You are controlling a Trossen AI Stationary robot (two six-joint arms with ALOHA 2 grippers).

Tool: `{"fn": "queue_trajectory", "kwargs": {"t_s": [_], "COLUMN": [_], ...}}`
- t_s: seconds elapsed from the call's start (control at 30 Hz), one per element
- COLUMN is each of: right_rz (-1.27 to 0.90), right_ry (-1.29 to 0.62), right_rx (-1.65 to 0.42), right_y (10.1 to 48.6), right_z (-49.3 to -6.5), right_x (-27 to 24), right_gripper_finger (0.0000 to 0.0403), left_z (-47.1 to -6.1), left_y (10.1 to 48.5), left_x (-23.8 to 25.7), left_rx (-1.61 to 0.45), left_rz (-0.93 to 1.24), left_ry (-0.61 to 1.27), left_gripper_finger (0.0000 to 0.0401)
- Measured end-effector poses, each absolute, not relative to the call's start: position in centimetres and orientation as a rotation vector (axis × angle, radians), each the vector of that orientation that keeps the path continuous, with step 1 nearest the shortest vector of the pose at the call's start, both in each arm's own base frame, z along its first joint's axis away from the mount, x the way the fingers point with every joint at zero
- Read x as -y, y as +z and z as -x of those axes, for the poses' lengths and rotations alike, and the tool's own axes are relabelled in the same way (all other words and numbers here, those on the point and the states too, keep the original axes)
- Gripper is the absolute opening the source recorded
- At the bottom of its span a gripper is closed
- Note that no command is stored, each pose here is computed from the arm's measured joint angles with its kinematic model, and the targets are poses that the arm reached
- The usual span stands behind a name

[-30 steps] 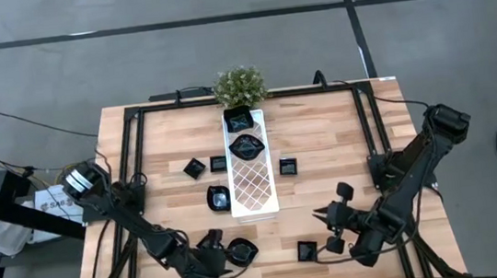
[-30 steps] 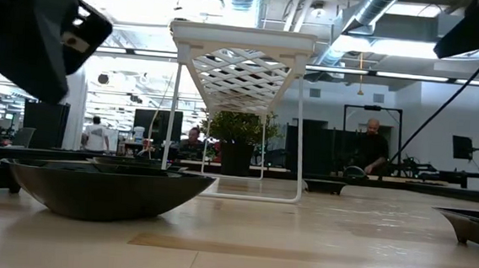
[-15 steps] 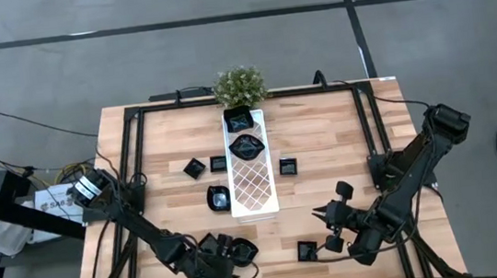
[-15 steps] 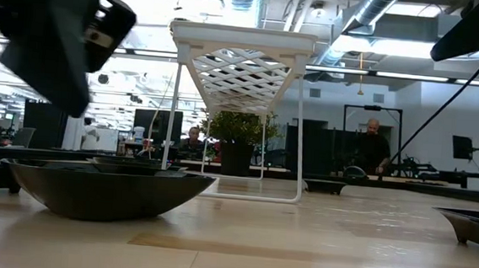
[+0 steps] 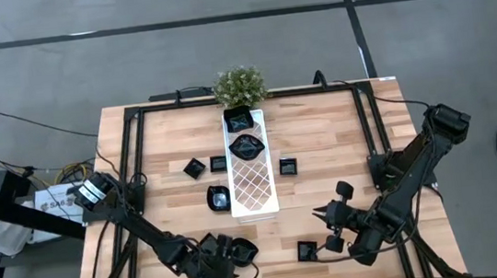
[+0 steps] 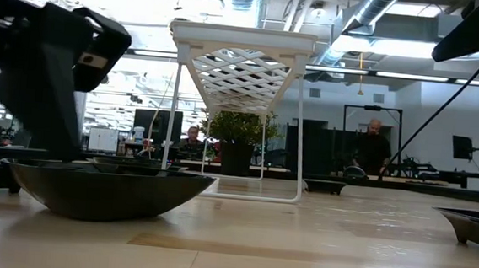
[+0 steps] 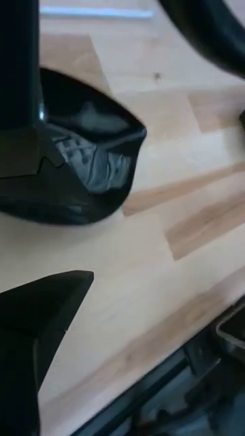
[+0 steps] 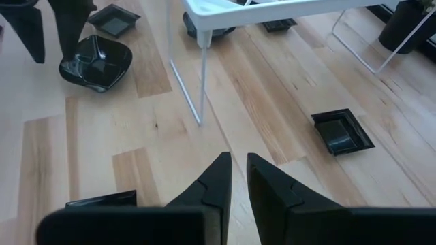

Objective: Pick & Place Mini shaped plates
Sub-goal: Stack the bottom leaf-shaped plate on the other leaf-shaped plate on the shelf

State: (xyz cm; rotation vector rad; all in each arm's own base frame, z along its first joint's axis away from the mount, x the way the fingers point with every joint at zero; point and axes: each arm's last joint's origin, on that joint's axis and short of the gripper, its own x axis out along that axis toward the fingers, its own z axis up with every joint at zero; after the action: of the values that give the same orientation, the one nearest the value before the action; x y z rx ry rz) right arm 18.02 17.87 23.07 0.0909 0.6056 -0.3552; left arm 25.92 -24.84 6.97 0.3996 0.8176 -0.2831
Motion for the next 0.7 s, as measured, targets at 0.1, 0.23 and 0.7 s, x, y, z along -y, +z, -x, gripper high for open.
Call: {"fn": "queue_trajectory", "kwargs": {"t_s": [0.1, 0.23, 0.7], "right_rz": [-0.091, -0.091, -0.087], "right_ry": [-0.354, -0.354, -0.356], "right_rx": [-0.607, -0.608, -0.610], "right_y": [23.1, 23.1, 23.0], "right_z": [-18.0, -18.0, -18.0], "right_x": [-17.9, -17.9, -17.8], "right_gripper_finger": [0.0042, 0.0042, 0.0042], "left_z": [-26.0, -26.0, -25.9], "left_y": [7.0, 6.7, 6.2], "left_x": [24.7, 24.2, 23.6], "left_rx": [-0.812, -0.835, -0.873], "left_rz": [-0.403, -0.402, -0.359], "left_ry": [-0.262, -0.267, -0.277], "left_gripper_finger": [0.0167, 0.0167, 0.0167]}}
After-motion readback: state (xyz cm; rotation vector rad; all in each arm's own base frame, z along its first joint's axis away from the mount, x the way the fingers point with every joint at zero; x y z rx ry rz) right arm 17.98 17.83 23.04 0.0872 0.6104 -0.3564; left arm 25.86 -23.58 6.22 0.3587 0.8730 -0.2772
